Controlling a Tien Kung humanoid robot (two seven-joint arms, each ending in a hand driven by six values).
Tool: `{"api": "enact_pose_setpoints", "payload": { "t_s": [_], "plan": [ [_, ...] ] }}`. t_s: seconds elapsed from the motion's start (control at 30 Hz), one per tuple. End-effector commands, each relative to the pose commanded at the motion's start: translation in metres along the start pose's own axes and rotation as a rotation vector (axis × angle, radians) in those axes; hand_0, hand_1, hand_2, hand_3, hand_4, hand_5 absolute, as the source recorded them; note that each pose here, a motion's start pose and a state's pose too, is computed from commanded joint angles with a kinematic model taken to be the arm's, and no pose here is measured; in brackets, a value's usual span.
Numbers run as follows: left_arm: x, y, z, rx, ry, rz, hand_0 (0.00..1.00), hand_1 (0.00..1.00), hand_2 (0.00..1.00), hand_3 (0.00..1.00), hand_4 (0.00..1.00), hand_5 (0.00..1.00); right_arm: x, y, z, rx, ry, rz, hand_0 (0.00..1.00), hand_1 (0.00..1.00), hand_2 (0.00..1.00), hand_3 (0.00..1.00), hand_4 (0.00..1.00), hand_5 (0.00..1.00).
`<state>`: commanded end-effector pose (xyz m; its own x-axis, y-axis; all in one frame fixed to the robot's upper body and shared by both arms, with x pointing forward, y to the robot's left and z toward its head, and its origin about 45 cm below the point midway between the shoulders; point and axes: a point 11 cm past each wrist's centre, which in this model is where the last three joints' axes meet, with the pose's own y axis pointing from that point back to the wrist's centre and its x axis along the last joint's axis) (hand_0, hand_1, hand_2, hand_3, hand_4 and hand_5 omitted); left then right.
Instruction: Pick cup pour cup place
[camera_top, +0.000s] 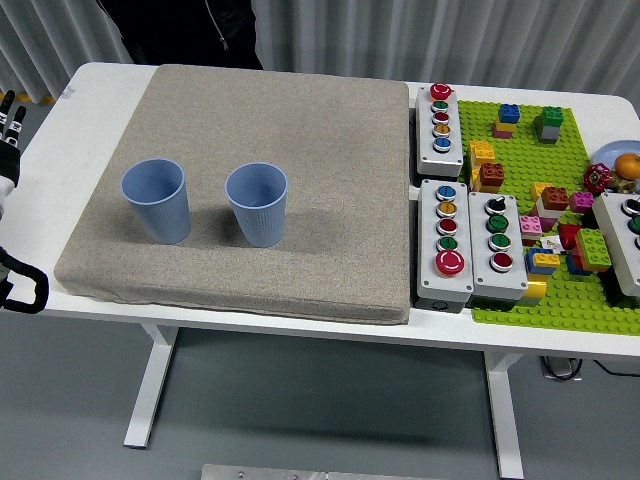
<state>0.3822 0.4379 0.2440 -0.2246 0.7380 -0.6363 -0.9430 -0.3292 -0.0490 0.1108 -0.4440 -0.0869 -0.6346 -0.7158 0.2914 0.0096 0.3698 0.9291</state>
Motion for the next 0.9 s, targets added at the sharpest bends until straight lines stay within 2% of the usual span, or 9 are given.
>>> {"api": "enact_pose_setpoints", "payload": {
  "t_s": [0.63, 0.9],
  "plan": [
    [0.0015, 0.0073, -0.0011, 0.003, -0.034, -0.007, 0.903, 0.880, 0.930, 0.927, 0.749, 0.997, 0.0086, -0.0026, 0.0076, -0.019, 0.011, 0.006, 0.705, 0.633, 0.569, 0.568, 0.002, 0.053],
    [0.0009, 0.0084, -0.0012, 0.000, -0.037, -0.009, 0.903, 0.879, 0.932, 0.928, 0.754, 0.998, 0.0062, -0.0019, 0.0069, -0.021, 0.007, 0.007, 0.705, 0.633, 0.571, 0.573, 0.002, 0.074]
  ]
}}
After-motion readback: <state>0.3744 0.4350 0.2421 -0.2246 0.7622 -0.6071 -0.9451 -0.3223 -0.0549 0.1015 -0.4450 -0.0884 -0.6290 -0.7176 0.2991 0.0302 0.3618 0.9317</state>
